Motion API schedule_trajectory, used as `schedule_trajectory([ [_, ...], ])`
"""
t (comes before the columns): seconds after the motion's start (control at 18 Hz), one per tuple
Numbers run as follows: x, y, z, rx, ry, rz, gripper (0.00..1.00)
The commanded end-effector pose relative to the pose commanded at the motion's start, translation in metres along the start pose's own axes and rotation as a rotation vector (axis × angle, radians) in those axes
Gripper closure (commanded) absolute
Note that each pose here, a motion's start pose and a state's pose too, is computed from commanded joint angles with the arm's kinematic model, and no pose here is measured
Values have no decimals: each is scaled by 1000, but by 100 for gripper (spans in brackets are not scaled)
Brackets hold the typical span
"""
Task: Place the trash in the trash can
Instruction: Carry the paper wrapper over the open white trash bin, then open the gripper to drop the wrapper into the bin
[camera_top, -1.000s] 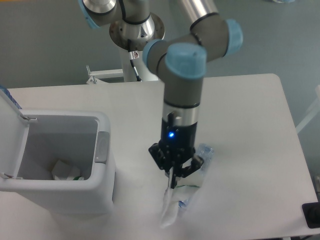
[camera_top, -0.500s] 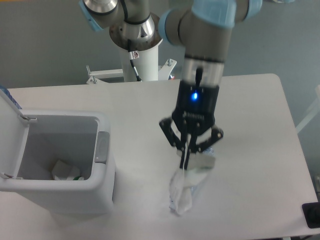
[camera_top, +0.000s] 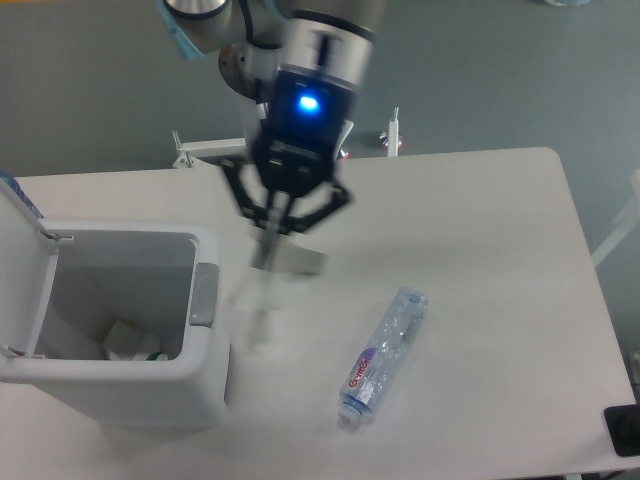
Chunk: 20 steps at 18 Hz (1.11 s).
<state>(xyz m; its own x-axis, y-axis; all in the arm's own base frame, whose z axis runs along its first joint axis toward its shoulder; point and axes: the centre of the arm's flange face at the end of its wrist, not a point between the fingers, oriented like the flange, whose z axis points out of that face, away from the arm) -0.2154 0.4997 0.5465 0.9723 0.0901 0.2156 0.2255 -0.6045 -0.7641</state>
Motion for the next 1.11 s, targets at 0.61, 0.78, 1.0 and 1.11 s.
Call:
schedule_trajectory([
  [0.61,31,7,42,-55,78,28,23],
  [0.78,27,-4,42,-45,71,32,19],
  [1.0,1,-22,37,-19,36,23,12],
  [1.11,-37,-23,38,-18,1,-15,9],
])
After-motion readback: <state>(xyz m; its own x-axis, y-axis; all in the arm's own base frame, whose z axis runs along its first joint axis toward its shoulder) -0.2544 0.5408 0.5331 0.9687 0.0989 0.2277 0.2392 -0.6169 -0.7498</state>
